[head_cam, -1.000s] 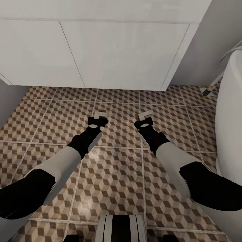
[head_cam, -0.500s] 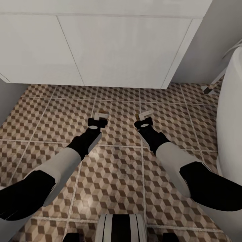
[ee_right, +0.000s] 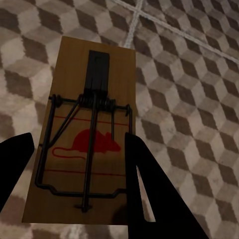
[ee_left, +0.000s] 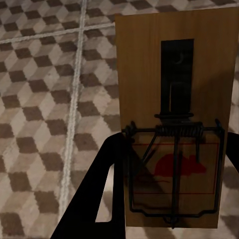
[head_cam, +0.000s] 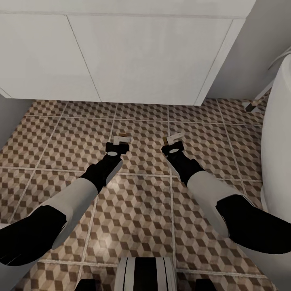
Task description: Take the four mousetraps from the cabinet in the bathroom and place them on the bathroom floor. Make sure all four end up on the same floor surface, and ensure that at least two of them are either under or directly next to the same bathroom sink.
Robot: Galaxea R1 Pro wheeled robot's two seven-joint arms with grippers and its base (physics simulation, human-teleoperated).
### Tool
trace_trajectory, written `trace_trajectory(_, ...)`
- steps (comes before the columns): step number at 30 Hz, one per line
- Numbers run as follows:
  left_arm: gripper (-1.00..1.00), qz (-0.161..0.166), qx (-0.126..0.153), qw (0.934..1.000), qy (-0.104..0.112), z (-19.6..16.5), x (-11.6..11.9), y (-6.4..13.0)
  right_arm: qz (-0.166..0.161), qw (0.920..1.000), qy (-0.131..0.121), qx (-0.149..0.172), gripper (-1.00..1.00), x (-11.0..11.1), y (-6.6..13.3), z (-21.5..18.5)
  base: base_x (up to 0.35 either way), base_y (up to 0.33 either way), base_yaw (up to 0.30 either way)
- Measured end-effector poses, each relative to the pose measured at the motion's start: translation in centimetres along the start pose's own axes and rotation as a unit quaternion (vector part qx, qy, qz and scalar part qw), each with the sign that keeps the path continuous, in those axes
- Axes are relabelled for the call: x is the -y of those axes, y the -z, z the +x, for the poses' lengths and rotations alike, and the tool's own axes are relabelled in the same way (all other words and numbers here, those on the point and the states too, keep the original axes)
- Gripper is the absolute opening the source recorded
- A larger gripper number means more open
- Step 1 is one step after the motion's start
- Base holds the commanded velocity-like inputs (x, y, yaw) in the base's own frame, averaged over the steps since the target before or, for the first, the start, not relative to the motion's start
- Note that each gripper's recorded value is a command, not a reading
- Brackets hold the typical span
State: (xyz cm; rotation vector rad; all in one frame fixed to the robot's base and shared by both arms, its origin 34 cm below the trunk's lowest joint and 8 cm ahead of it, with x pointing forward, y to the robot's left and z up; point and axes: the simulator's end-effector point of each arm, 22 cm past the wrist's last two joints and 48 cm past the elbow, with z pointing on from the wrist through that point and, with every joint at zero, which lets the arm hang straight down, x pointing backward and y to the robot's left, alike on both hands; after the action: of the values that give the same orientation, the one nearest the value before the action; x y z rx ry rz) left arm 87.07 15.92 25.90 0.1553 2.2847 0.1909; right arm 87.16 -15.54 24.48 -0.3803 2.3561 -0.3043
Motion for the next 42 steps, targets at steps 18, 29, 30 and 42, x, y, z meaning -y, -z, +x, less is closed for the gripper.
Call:
trace_trajectory(18,-1.0,-0.003,0.019,0.9998,0.002,-2.9,-0.6,1.4,0.008,0.9998,-0.002,0.018,-1.0,1.2,1.6,-2.7,0.0,0.0,0.0)
trace_trajectory(29,-1.0,-0.006,0.033,0.9994,0.002,-5.0,-1.1,2.6,0.012,0.9995,-0.003,0.029,-1.0,2.1,2.9,-4.3,0.0,0.0,0.0)
trace_trajectory(30,-1.0,-0.006,0.034,0.9994,0.002,-5.2,-1.2,2.7,0.012,0.9995,-0.003,0.029,-1.0,2.1,3.0,-4.5,0.0,0.0,0.0)
trace_trajectory(42,-1.0,-0.009,0.047,0.9988,0.003,-7.3,-1.7,3.9,0.017,0.999,-0.004,0.042,-1.0,3.0,4.4,-6.3,0.0,0.0,0.0)
